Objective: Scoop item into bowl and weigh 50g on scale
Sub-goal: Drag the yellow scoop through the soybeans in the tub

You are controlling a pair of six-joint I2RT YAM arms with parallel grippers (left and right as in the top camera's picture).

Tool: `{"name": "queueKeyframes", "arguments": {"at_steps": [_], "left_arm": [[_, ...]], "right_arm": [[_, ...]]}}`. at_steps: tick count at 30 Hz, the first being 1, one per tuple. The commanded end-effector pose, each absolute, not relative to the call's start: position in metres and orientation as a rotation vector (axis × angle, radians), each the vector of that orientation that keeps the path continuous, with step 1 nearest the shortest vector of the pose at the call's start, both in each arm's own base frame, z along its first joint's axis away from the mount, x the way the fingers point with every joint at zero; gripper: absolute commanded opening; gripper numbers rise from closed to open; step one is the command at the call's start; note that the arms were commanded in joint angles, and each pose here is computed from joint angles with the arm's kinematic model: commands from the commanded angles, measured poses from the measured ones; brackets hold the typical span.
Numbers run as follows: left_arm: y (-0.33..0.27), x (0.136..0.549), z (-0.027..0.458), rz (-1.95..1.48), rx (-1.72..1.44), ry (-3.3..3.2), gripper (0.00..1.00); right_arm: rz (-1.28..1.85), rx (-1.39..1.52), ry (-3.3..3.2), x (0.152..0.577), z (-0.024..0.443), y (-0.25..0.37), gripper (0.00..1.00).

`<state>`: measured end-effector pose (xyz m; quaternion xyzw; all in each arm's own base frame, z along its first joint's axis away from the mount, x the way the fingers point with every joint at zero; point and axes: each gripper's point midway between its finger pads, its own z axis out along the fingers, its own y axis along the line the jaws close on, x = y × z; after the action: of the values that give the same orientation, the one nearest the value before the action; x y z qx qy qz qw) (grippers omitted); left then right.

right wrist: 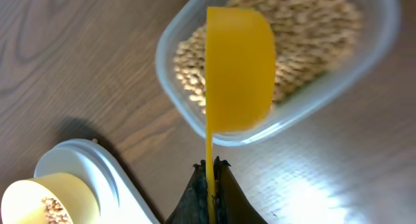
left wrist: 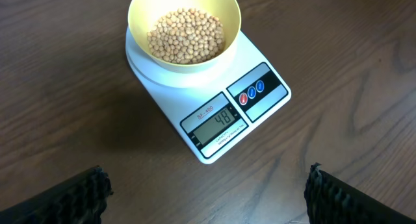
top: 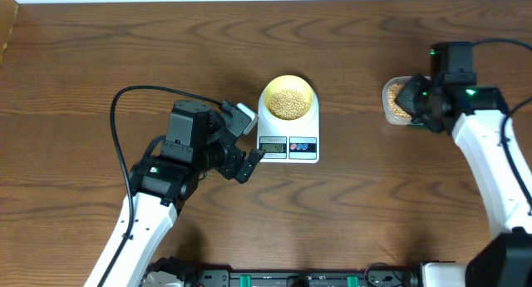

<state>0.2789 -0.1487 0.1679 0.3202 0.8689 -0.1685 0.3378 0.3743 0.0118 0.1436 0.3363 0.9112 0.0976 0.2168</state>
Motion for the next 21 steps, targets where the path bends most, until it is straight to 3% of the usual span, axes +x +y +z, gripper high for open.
{"name": "queueKeyframes", "arguments": {"at_steps": [1, 9, 21], "left_arm": [[-0.148, 0.28, 0.172, -0.44, 0.833, 2.252, 0.98], [-0.148, 0.28, 0.172, -0.44, 0.832, 2.252, 0.98], [-0.148, 0.28, 0.172, -0.44, 0.832, 2.252, 0.98]], "right_arm": [[0.249, 0.961, 2.521, 0.367, 0.148, 0.0, 0.01], [0.27, 0.978, 2.524, 0.366, 0.147, -0.003, 0.01], [0.561, 0.861, 2.543, 0.374, 0.157, 0.018, 0.01]]}}
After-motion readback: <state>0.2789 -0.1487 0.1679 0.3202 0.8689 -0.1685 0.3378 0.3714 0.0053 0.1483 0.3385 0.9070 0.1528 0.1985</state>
